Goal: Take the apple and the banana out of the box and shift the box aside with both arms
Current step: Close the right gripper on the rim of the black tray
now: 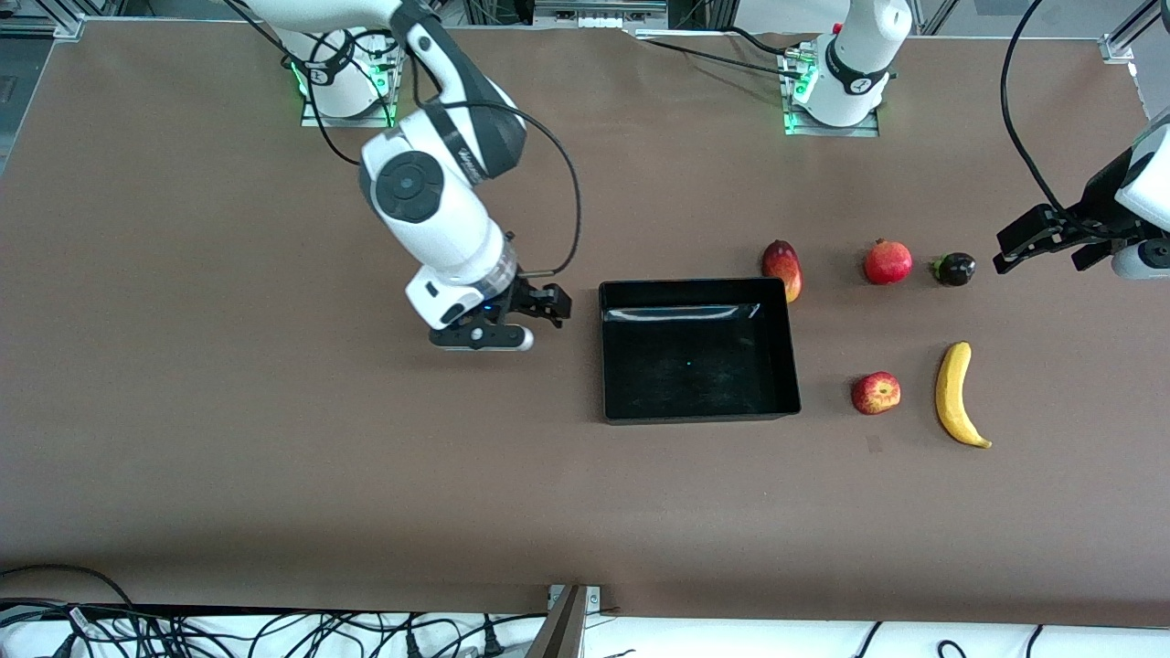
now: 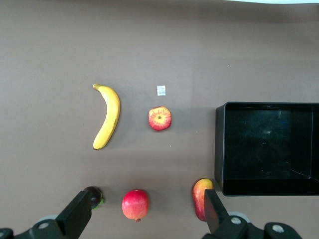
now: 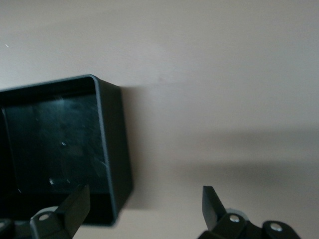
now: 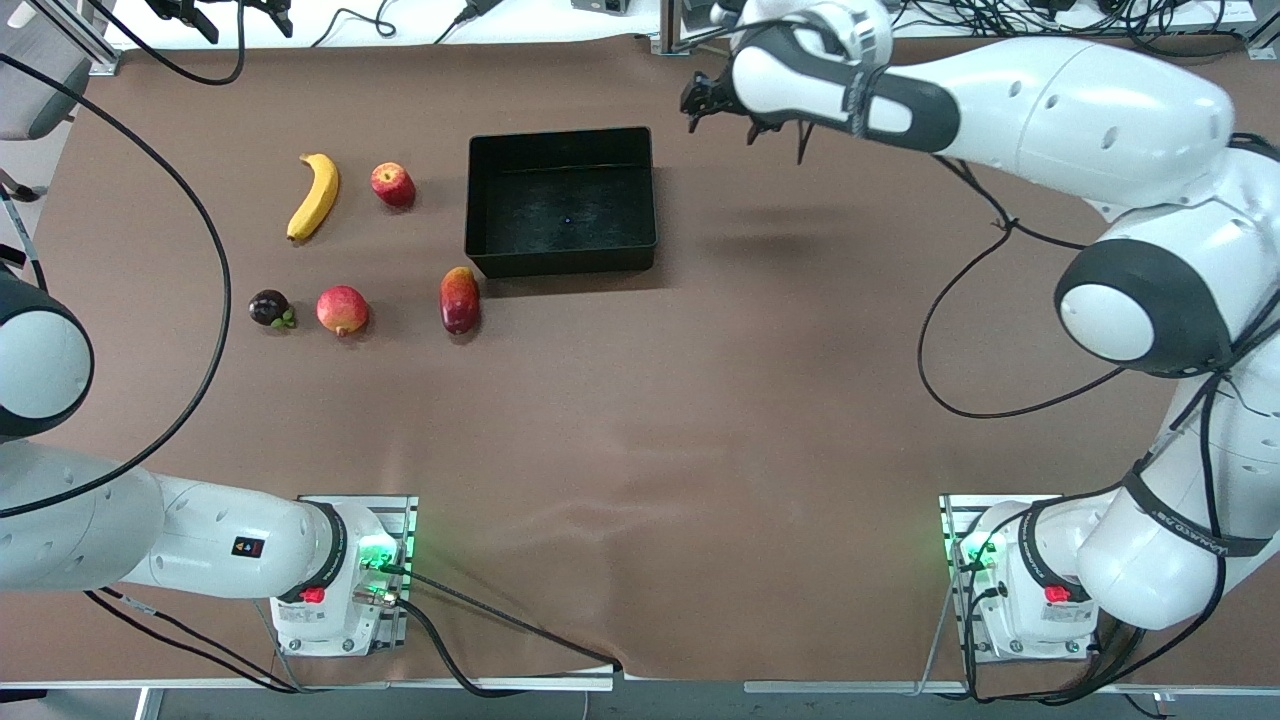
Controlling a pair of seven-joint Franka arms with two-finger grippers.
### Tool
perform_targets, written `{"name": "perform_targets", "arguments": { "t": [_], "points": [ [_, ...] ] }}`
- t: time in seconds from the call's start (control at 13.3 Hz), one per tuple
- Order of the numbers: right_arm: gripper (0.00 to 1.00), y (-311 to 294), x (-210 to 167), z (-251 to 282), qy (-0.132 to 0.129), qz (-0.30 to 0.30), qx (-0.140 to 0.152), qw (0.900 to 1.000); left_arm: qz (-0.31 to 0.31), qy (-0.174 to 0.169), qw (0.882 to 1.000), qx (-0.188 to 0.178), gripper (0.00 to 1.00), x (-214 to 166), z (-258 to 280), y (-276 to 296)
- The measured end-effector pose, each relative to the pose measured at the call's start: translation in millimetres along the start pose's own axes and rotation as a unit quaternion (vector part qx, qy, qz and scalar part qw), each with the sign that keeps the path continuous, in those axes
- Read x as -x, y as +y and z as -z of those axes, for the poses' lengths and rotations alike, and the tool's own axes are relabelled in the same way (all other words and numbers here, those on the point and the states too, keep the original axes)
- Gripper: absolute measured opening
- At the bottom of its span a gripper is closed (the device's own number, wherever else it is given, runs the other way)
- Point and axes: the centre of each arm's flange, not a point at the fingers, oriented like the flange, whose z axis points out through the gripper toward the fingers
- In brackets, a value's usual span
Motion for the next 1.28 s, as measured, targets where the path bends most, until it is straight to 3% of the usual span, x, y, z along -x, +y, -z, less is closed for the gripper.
{"name": "perform_targets", "arguments": {
  "t": [0.23,0.68,1.05,1.13,1.28],
  "points": [
    [1.0,-31,25,-53,0.023,-0.009,-0.014,1.0,-0.001,-0.002,1.0,0.0,1.0,-1,-2,1],
    [1.0,-56,67,-129,0.066,-0.003,0.033,0.997,0.001,-0.005,1.0,-0.001,1.0,-2,-6,0],
    [1.0,-74,90,-168,0.098,-0.005,0.043,0.994,0.002,-0.006,1.0,-0.001,1.0,-2,-7,-1],
    [0.93,-73,90,-174,0.102,-0.002,0.044,0.994,0.002,-0.006,1.0,-0.001,1.0,-2,-7,-2],
    [0.69,-68,88,-184,0.106,0.0,0.05,0.993,0.003,-0.006,1.0,-0.002,1.0,-3,-7,-2]
  ]
}}
